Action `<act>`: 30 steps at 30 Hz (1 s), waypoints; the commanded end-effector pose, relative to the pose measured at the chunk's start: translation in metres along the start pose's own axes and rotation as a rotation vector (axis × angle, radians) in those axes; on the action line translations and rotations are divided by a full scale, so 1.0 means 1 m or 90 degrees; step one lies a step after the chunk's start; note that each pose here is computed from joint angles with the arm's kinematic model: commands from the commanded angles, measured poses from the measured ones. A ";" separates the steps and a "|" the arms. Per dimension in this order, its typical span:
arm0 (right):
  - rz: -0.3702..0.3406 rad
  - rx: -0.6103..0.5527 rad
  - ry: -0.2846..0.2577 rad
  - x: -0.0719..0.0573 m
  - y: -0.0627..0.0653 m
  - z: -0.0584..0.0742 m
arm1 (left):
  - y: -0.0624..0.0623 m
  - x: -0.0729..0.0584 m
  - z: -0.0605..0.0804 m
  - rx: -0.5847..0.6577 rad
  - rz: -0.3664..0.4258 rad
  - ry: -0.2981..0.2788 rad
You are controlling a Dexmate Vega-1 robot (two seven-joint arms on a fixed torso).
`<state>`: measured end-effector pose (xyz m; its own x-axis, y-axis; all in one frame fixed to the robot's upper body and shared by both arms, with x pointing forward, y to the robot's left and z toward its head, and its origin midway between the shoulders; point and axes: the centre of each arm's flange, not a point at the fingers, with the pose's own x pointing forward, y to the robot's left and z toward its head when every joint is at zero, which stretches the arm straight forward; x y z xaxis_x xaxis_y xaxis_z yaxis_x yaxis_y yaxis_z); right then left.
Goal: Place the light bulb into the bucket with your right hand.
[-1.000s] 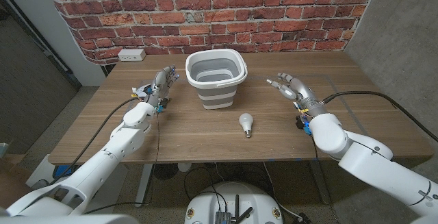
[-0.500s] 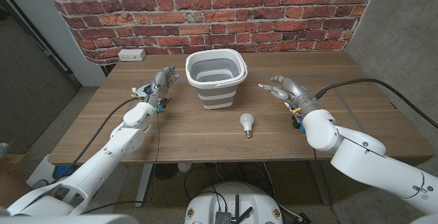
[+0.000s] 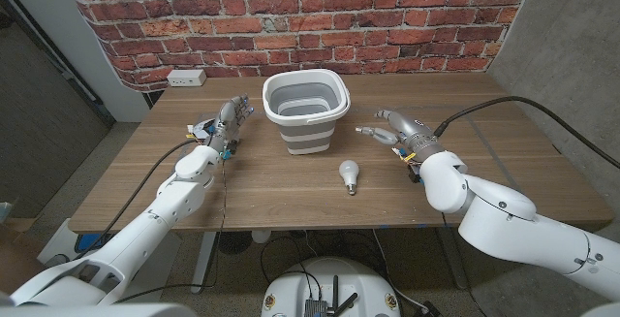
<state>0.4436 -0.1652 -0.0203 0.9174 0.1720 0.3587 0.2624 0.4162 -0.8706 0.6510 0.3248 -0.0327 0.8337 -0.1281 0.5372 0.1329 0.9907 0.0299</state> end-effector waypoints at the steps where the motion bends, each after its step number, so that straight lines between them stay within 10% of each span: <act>1: 0.029 -0.063 0.033 -0.001 0.006 0.005 | -0.001 0.001 -0.004 0.000 -0.003 0.011; 30: 0.083 -0.138 0.058 0.001 0.037 0.035 | -0.001 0.003 -0.008 -0.001 -0.017 0.025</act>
<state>0.4437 -0.1308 -0.0317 0.9639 0.1421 0.2251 0.1909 0.2204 -0.9565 0.6564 0.3228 -0.0370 0.8481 -0.1455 0.5095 0.1481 0.9883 0.0357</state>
